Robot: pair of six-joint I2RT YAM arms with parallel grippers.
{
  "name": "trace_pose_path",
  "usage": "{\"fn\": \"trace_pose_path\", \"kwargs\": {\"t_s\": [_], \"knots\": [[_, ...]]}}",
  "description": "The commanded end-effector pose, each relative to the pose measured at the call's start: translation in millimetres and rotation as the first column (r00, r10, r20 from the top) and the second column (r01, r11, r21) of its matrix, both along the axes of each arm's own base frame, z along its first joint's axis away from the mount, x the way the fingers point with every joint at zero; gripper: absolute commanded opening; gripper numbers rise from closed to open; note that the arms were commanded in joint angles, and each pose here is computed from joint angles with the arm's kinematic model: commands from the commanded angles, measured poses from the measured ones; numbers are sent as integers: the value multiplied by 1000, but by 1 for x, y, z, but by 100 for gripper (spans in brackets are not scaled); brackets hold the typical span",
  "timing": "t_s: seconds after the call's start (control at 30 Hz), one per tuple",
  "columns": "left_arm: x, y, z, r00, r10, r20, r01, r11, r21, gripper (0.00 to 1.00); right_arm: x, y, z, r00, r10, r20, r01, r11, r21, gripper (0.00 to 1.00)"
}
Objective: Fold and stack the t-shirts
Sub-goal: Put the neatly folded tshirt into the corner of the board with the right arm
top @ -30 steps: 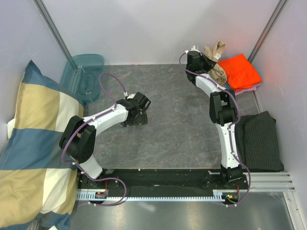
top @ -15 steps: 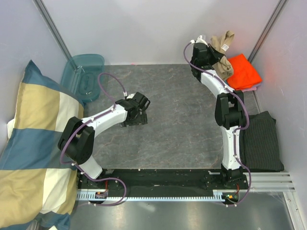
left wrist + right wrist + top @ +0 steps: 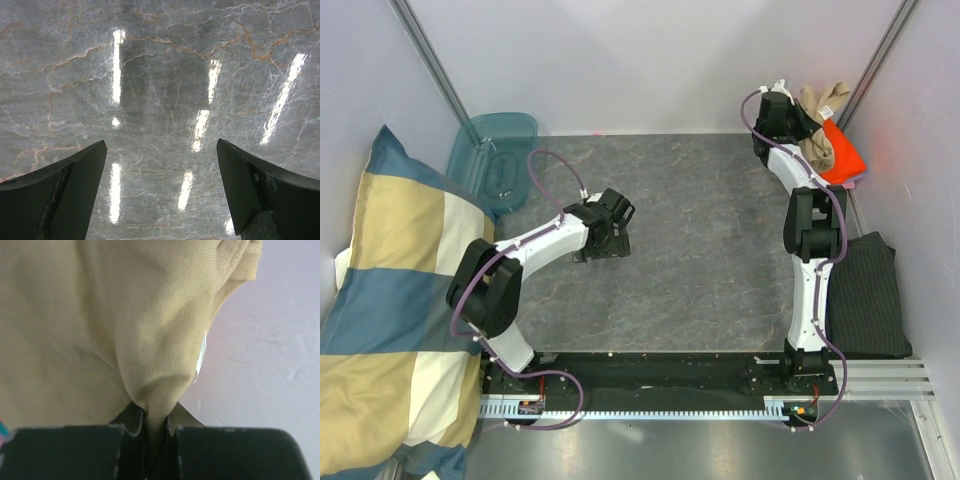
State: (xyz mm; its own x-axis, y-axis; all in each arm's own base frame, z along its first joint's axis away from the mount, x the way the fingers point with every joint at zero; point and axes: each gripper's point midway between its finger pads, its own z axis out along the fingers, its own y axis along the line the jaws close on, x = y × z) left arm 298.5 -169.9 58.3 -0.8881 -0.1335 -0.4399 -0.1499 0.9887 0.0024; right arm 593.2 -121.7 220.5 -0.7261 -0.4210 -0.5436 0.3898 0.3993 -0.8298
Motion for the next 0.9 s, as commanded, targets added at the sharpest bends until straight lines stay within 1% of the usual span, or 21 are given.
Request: {"fn": "trace_pose_path", "kwargs": {"t_s": [0.0,0.13,0.17,0.2,0.23,0.27,0.3,0.33,0.37,0.4,0.43,0.47,0.53,0.7,0.8,0.87], "knots": [[18,-12,5,999,-27,22,28,999,-26,100,7,-20,-19,999,-26,40,23,998,66,0],[19,-16,-2,999,-37,-2,37,999,-31,100,4,-32,-40,998,-44,46,39,993,114,0],[19,-17,-3,999,-38,-5,38,999,-32,100,3,-35,-42,997,-57,52,51,992,119,2],[18,-16,-4,999,-39,-10,38,999,-31,100,2,-34,-48,996,-69,50,62,991,118,10],[18,-16,-5,999,-36,-11,35,999,-31,100,1,-35,-49,995,-81,56,74,990,118,26],[18,-16,-5,999,-36,-11,35,999,-31,100,1,-36,-51,994,-91,68,82,989,126,36],[17,-15,-5,999,-36,-14,35,999,-29,100,1,-36,-50,991,-102,90,90,988,128,50],[17,-15,-5,999,-36,-12,35,999,-30,100,-1,-37,-48,987,-120,109,106,986,126,72],[17,-15,-6,999,-34,-15,34,999,-29,100,-8,-55,-46,977,-171,124,156,981,119,80],[17,-15,-6,999,-35,-16,34,999,-30,100,-7,-56,-41,972,-179,152,161,980,118,85],[17,-16,-7,999,-35,-16,35,999,-32,100,-8,-57,-37,968,-188,165,171,979,113,95],[17,-16,-6,999,-36,-16,35,999,-34,100,-10,-59,-29,957,-209,198,191,976,108,98],[18,-17,-8,999,-36,-22,35,999,-35,100,-12,-60,-18,950,-222,218,205,974,99,98],[17,-20,-8,999,-39,-30,38,998,-50,100,-20,-59,17,930,-225,290,197,973,124,98],[14,-20,-8,999,-37,-34,35,998,-58,100,-25,-55,32,927,-206,313,160,973,167,98],[14,-20,-8,999,-37,-32,35,998,-61,100,-29,-49,41,920,-196,340,125,968,219,98]]}}
